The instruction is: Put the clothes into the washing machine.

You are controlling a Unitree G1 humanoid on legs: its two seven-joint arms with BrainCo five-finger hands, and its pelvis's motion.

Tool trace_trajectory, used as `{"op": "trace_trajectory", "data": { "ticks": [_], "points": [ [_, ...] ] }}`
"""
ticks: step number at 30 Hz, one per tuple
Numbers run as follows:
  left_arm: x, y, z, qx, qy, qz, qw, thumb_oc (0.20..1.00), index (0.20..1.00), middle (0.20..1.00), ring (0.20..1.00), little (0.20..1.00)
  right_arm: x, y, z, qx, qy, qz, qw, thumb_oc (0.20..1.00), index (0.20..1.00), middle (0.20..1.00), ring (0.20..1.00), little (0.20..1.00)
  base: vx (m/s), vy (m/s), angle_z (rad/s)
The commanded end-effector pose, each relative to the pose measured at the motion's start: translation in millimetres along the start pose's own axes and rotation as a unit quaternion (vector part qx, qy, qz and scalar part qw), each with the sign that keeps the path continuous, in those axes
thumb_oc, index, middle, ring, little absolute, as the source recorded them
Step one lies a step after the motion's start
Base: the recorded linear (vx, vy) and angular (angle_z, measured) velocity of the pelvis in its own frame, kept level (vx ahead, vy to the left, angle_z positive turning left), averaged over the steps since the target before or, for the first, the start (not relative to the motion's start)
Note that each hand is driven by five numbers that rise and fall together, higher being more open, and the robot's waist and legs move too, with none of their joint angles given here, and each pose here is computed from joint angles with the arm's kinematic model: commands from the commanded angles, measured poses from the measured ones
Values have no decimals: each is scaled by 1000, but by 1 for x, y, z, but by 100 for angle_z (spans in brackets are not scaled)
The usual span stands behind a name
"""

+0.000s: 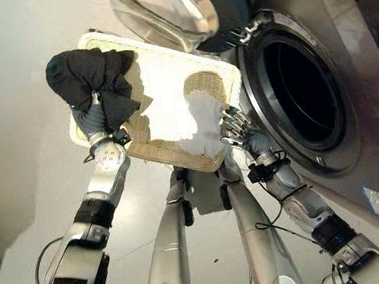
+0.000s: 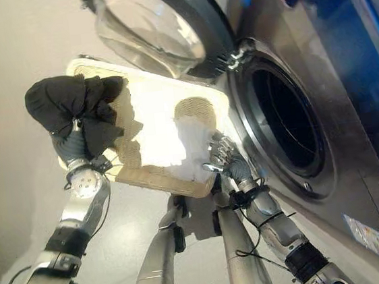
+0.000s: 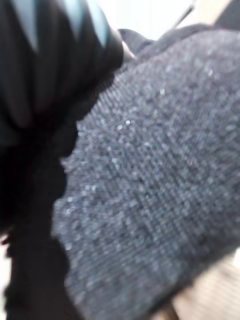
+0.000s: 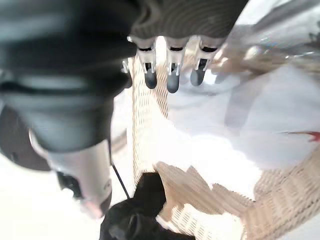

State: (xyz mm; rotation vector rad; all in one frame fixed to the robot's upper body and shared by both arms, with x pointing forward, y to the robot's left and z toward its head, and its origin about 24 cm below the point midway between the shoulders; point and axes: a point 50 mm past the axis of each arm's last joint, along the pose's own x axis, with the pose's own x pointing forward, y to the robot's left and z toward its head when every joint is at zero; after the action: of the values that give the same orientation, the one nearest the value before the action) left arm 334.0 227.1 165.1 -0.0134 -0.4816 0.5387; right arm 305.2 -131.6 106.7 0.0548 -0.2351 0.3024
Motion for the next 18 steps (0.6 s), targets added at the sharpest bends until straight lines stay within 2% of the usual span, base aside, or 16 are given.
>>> {"op": "trace_trajectory", "data": {
  "ticks": [1,9,17,18],
  "points": [
    [2,-14,43,-23,-120,-125,985,200,200,200,200,200,0,8,27,-4,-66,32,997,1000,1000,1000,1000,1000,-59,-182,36],
    [-21,-36,39,68,-105,-330,936,200,200,200,200,200,15,18,54,-51,-103,94,989,1000,1000,1000,1000,1000,-54,-103,21],
    [-25,-45,30,125,-93,-387,909,200,200,200,200,200,24,33,72,-91,-113,153,977,1000,1000,1000,1000,1000,-35,-47,2],
    [-29,-51,28,156,-99,-417,890,200,200,200,200,200,27,40,73,-83,-97,184,975,1000,1000,1000,1000,1000,-37,-29,-1]
  ]
}}
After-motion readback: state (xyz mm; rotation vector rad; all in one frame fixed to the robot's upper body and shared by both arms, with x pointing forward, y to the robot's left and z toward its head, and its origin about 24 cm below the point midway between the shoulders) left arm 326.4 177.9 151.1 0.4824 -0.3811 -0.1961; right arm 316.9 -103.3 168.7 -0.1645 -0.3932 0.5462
